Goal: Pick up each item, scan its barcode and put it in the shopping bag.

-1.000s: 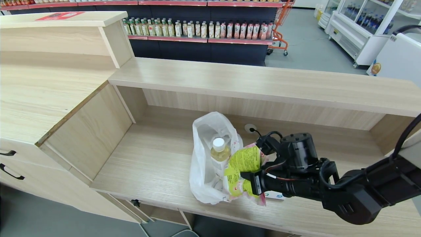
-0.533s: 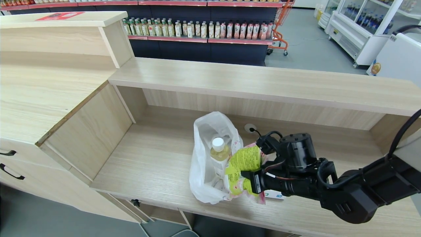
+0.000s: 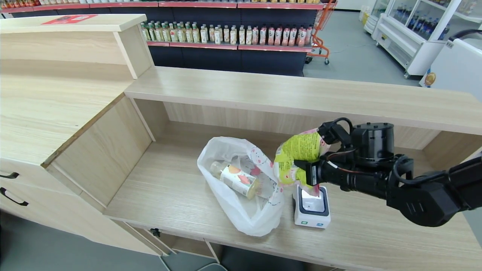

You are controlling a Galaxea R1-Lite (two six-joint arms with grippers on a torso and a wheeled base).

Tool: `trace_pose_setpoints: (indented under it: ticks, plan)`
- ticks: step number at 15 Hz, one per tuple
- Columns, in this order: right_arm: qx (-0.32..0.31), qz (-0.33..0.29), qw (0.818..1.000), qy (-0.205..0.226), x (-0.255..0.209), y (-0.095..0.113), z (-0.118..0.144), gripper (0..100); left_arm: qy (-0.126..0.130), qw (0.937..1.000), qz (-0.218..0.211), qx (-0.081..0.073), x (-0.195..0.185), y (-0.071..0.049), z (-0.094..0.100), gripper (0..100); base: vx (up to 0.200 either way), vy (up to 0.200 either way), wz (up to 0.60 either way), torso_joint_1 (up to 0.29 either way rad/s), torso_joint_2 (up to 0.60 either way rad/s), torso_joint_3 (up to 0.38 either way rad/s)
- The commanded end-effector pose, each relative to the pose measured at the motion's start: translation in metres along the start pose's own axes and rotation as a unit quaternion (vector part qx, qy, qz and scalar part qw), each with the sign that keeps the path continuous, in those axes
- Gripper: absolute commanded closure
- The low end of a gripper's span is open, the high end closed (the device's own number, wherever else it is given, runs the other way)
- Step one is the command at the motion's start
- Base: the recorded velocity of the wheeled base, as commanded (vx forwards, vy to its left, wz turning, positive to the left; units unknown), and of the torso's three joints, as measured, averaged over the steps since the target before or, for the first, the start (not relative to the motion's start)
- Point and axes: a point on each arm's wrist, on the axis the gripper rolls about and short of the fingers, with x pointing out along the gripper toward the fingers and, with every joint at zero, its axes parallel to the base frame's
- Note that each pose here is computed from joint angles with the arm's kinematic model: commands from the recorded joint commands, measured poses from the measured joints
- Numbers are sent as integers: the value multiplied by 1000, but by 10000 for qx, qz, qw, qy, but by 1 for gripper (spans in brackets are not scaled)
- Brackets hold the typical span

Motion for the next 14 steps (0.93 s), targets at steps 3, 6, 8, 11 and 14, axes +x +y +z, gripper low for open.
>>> trace_pose_setpoints:
  ticks: [3, 6, 8, 11, 14]
  plan:
    - [-3, 4, 9999, -143, -14, 2, 8, 100, -2, 10000, 1, 1, 0, 0, 0, 0, 67, 0, 0, -7, -1, 1]
    - [2, 33, 9999, -126, -24, 4, 5, 100, -2, 10000, 1, 1, 0, 0, 0, 0, 0, 0, 0, 17, 4, -6]
    - [57, 368, 9992, -152, -28, 13, 6, 100, -2, 10000, 1, 1, 0, 0, 0, 0, 0, 0, 0, 0, 0, 0]
    - [53, 955, 9952, 185, -20, 33, -9, 100, -2, 10000, 1, 1, 0, 0, 0, 0, 0, 0, 0, 0, 0, 0]
    - [-119, 1047, 9919, 709, -8, 40, -39, 100, -2, 10000, 1, 1, 0, 0, 0, 0, 0, 0, 0, 0, 0, 0]
